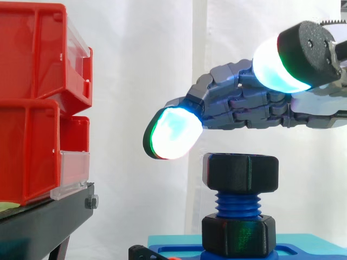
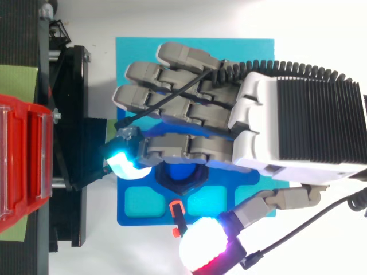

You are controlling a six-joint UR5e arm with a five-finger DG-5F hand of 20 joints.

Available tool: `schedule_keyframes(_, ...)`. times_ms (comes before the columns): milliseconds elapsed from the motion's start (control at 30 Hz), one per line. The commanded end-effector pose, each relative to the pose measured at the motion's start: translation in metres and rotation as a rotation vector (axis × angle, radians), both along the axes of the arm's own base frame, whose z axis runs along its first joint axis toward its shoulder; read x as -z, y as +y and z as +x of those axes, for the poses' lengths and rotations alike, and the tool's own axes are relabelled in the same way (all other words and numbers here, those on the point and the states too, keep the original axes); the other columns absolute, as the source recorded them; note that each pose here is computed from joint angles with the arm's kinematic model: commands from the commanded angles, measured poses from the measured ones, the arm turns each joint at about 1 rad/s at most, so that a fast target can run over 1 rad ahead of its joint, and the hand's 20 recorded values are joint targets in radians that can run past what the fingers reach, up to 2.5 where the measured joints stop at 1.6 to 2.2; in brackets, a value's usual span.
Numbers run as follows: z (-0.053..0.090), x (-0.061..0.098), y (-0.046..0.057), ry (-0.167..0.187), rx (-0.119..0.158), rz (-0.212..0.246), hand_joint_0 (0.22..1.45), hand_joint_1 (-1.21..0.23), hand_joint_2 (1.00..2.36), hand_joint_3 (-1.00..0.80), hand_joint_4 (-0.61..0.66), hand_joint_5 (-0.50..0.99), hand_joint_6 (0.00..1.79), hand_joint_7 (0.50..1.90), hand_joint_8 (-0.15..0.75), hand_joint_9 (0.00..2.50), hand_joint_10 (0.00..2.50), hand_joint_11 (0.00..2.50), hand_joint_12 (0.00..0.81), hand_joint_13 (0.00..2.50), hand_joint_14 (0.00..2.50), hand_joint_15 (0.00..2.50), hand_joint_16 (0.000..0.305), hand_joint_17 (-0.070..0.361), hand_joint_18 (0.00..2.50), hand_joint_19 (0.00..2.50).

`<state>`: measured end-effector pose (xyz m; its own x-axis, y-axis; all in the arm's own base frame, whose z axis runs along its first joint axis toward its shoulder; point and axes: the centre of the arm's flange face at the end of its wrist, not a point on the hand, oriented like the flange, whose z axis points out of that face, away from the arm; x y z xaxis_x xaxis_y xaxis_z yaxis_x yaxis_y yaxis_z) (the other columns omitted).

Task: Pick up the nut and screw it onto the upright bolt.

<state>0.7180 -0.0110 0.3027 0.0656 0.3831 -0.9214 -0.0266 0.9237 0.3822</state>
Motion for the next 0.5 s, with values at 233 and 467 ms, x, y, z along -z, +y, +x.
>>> schedule_keyframes(233, -0.0033, 0.0042, -0.0025, 0.036, 0.009, -0.010, 0.38, -0.18, 1.00, -0.50, 0.20, -0.19, 0.50, 0.77, 0.190, 0.00, 0.00, 0.00, 0.356, 0.00, 0.00, 0.00, 0.063, 0.141, 0.00, 0.00)
schedule_keyframes(467, -0.0040, 0.0050, -0.0024, 0.044, 0.006, -0.012, 0.39, -0.18, 1.00, -0.50, 0.26, -0.17, 0.50, 0.86, 0.205, 0.00, 0.00, 0.00, 0.355, 0.00, 0.00, 0.00, 0.059, 0.132, 0.00, 0.00)
